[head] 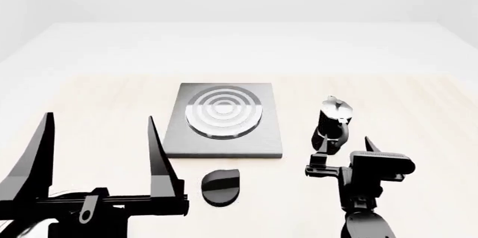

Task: Turn on the stove and put the moka pot on it.

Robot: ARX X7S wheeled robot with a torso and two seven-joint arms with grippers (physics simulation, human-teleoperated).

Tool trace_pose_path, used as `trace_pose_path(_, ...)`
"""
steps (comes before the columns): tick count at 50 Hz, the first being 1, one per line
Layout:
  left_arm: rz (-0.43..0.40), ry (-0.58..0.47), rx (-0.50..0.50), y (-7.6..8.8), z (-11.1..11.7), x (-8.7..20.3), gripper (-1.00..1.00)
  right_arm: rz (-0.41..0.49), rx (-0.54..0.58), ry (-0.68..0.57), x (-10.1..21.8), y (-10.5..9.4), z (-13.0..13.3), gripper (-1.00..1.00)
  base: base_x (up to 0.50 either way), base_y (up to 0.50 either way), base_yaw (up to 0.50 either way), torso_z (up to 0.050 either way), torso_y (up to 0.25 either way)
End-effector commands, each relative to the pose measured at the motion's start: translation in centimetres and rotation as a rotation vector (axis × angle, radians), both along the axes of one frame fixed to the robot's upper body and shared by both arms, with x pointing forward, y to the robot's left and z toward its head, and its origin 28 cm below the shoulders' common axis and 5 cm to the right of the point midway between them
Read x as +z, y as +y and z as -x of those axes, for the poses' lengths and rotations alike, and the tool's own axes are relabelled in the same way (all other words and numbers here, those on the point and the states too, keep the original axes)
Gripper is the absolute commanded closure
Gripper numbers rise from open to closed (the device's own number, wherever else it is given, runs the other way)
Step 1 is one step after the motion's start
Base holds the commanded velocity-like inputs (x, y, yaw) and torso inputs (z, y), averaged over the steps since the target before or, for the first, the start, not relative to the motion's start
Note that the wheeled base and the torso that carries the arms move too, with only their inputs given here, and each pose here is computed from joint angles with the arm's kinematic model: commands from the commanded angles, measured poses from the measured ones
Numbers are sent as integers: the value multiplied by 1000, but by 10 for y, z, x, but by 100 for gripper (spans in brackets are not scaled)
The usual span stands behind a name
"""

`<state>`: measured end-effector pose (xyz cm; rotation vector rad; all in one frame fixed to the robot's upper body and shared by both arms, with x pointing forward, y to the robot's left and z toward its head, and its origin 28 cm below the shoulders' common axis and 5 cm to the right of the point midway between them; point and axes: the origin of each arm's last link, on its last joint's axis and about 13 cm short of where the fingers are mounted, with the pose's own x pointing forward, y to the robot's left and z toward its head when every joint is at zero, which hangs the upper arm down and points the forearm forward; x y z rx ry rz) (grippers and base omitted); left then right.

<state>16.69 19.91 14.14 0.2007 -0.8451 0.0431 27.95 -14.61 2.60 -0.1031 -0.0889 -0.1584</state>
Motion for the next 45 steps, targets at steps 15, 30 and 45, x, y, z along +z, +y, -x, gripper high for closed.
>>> trace_pose_path(15, 3, 6, -14, -2, -2, -1, -100, -1, -12, 43, -12, -1, -9, -100, 0, 0, 0, 0, 0)
trace_pose_path(30, 8, 4, -16, -2, -2, 0, -100, 3, -34, 56, -13, -4, -13, -100, 0, 0, 0, 0, 0)
trace_pose_path(45, 7, 8, -18, -2, -1, 0, -100, 17, -51, 77, -20, -9, -18, -100, 0, 0, 0, 0, 0)
